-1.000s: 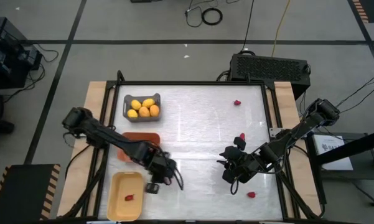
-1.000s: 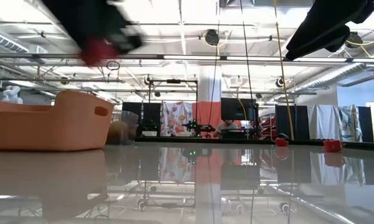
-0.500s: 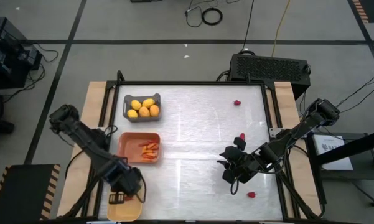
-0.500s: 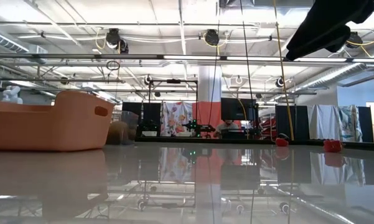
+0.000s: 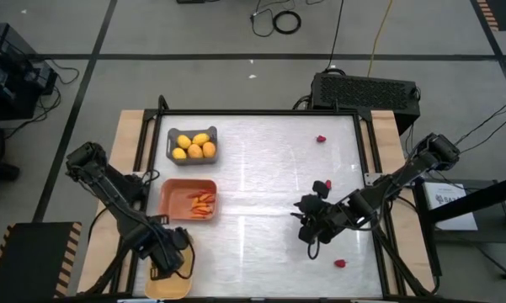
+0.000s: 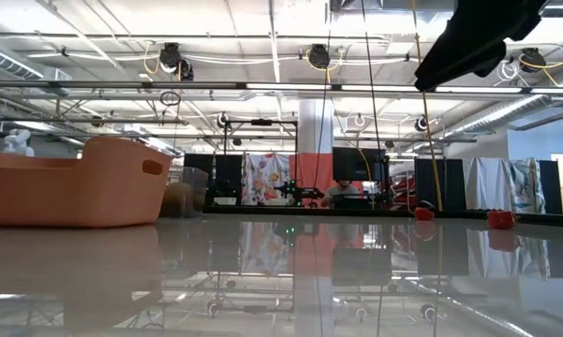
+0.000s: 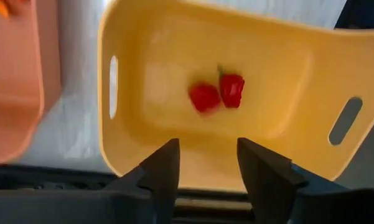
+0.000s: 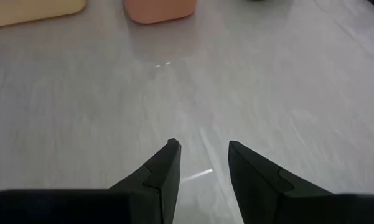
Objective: Sort produce into baskets
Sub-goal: Put the red chili pepper into the yellow bin
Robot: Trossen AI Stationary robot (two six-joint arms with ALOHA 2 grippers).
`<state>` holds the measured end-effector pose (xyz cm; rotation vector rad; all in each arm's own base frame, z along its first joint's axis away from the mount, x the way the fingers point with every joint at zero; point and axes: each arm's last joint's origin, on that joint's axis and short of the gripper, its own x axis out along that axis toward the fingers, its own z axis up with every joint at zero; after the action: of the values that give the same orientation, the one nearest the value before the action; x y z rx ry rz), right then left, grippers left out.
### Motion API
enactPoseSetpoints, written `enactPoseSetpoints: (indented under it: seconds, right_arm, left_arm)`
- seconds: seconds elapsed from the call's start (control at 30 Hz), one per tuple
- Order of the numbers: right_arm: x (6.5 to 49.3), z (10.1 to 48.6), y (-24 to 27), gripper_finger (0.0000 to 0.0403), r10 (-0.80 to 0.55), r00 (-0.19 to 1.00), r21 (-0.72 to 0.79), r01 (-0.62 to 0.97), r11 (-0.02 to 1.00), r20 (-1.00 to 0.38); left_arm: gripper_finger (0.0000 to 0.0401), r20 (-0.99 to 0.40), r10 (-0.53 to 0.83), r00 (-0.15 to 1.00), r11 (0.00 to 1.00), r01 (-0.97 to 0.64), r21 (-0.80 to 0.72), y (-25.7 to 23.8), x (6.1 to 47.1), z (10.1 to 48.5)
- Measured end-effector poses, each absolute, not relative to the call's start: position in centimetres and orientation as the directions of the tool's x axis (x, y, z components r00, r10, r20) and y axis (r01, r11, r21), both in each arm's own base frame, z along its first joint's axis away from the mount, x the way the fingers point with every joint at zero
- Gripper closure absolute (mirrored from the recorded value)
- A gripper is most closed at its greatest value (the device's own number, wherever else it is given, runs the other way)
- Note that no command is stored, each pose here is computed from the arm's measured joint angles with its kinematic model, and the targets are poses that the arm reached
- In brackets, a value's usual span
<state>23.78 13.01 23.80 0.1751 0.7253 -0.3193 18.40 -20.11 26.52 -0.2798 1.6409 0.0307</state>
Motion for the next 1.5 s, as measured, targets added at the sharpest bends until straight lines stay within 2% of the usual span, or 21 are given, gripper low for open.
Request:
enactPoseSetpoints:
  seconds: [0.1,0.17,0.27,0.4,0.53,0.67,0.77,1.0,1.17,1.37,1.5]
  right_arm:
    - [23.8,23.8,12.8,0.0277,-0.219,0.695,0.044,0.340,0.939,-0.685]
    - [23.8,23.7,12.9,0.0277,-0.179,0.682,0.075,0.326,0.942,-0.709]
    - [23.7,23.5,13.3,0.0277,-0.047,0.643,0.206,0.312,0.927,-0.764]
    - [22.8,23.1,14.3,0.0277,0.059,0.578,0.311,0.347,0.885,-0.814]
    - [21.2,22.7,15.8,0.0277,0.175,0.456,0.374,0.391,0.841,-0.872]
    - [19.4,22.5,17.2,0.0277,0.275,0.324,0.400,0.429,0.810,-0.905]
    - [18.3,22.3,17.9,0.0277,0.293,0.254,0.378,0.425,0.822,-0.922]
    - [17.0,22.1,18.4,0.0277,0.259,0.204,0.325,0.432,0.842,-0.944]
    - [16.2,22.0,19.2,0.0273,0.268,0.192,0.317,0.303,0.899,-0.944]
    - [15.6,20.7,20.5,0.0229,0.241,0.150,0.262,0.140,0.955,-0.959]
    - [15.8,19.5,21.1,0.0183,0.207,0.122,0.220,0.112,0.969,-0.971]
  left_arm:
    - [0.0217,-0.988,-0.149,0.036,0.970,-0.190,-0.153,-20.3,19.0,26.6]
    - [0.0211,-0.978,-0.131,0.164,0.978,-0.139,-0.154,-20.6,19.7,26.7]
    - [0.0209,-0.911,-0.129,0.391,0.990,0.000,-0.140,-21.3,21.3,27.2]
    - [0.0209,-0.760,-0.113,0.640,0.985,0.175,0.002,-21.9,23.3,28.4]
    - [0.0209,-0.631,-0.110,0.768,0.965,0.234,0.116,-21.6,25.1,28.6]
    - [0.0210,-0.574,-0.106,0.812,0.960,0.234,0.154,-20.8,26.5,28.0]
    - [0.0210,-0.573,-0.084,0.816,0.957,0.227,0.183,-20.0,27.1,27.0]
    - [0.0210,-0.573,-0.011,0.819,0.976,0.133,0.172,-18.2,28.1,26.3]
    - [0.0205,-0.564,0.022,0.826,0.981,0.092,0.172,-17.7,28.5,26.4]
    - [0.0176,-0.567,0.026,0.823,0.980,0.091,0.176,-17.6,28.5,26.3]
    - [0.0154,-0.572,0.031,0.819,0.980,0.090,0.180,-17.5,28.5,26.3]
